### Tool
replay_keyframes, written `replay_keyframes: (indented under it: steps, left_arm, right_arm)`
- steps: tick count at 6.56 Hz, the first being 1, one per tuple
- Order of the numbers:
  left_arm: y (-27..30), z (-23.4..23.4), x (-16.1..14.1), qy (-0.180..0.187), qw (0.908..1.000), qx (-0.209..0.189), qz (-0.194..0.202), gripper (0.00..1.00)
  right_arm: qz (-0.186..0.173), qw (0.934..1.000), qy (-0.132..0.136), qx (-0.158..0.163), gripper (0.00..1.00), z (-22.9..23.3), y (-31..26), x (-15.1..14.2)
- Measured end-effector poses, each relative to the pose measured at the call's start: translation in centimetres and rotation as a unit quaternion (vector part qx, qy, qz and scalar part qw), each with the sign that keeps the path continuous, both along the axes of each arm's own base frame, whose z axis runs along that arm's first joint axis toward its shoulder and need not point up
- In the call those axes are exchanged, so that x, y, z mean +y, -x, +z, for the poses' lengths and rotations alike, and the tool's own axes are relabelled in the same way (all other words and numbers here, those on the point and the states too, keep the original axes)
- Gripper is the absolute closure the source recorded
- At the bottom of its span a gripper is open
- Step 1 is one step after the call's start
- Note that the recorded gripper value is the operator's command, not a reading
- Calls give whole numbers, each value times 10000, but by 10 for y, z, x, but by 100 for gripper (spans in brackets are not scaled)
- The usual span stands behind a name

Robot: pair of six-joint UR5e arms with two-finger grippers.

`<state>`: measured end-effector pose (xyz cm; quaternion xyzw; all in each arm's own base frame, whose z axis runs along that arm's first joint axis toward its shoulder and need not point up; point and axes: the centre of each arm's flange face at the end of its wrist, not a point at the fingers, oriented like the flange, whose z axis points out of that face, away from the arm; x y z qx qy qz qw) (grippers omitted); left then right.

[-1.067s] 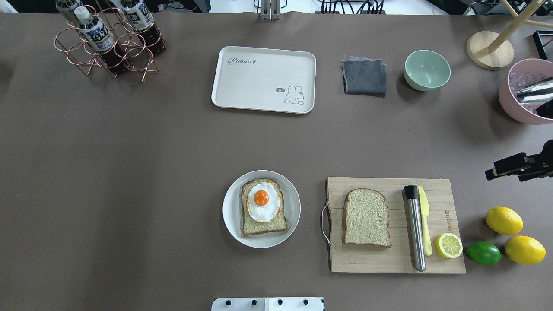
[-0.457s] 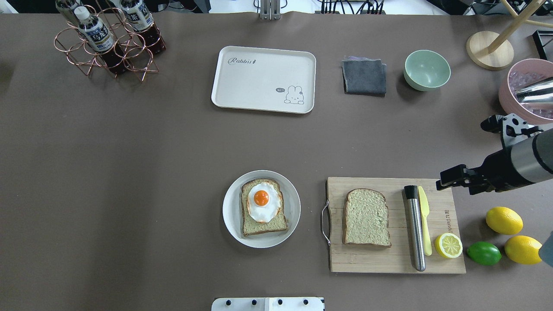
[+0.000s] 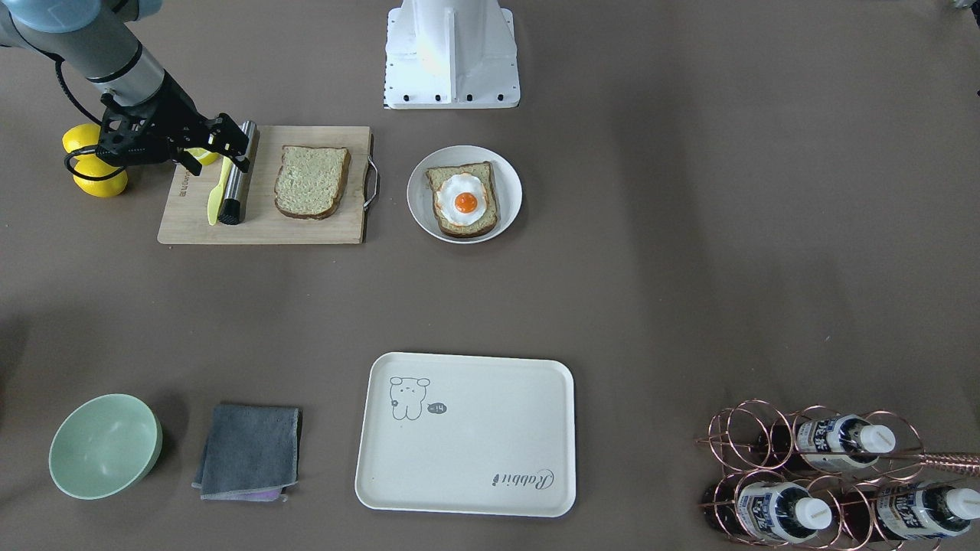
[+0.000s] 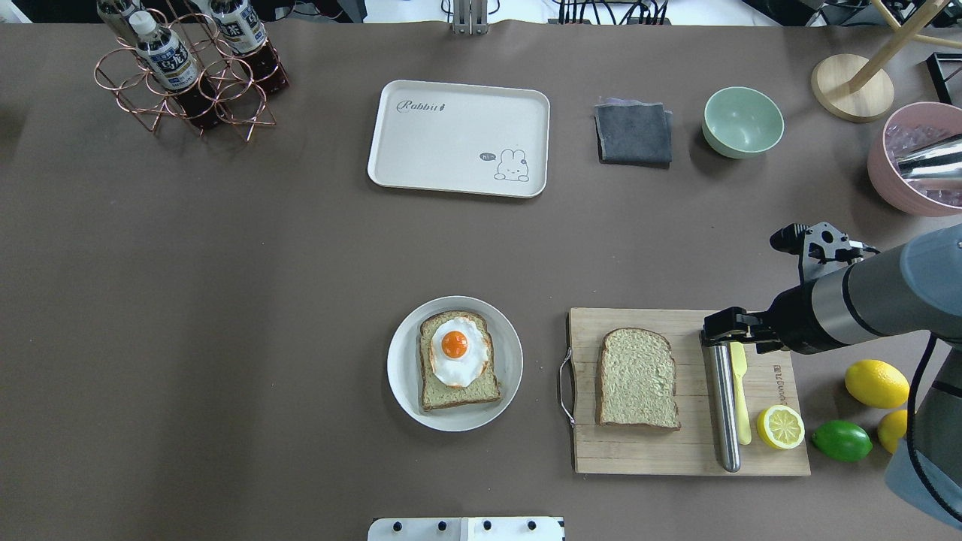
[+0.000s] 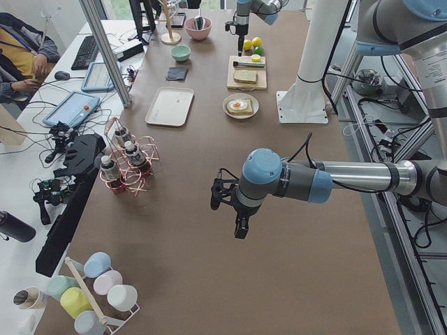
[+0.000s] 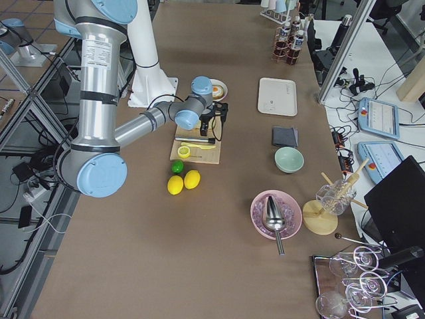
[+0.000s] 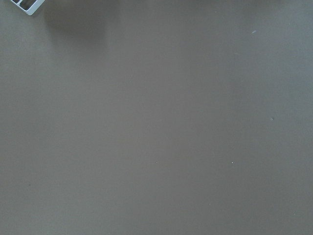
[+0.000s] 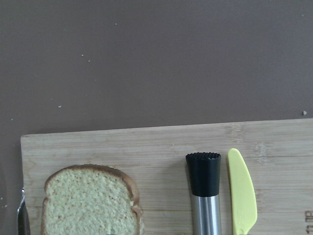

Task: Make sandwich and place on tray
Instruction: 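Move the right gripper over the bread slice on the cutting board and grasp it, then lift the bread slice with the right gripper and carry it toward the egg plate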

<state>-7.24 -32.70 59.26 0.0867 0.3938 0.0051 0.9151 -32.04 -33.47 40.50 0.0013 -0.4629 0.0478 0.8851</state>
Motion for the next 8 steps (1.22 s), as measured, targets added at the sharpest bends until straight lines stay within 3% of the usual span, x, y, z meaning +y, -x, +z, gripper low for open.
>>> replay_keyframes:
  steps: [4,7,8]
  left_arm:
    - [0,-1,-3,-19,10000,-2,0,2]
    - [0,-1,-4,-24,10000,-2,0,2]
    - [0,-1,-5,-26,10000,-2,-1,2]
  right_arm:
    - [96,9999,114,1,24,-15,58,32]
    - [69,9999,70,79,26,-11,82,39]
    - [59,9999,76,111,32,-7,86,40]
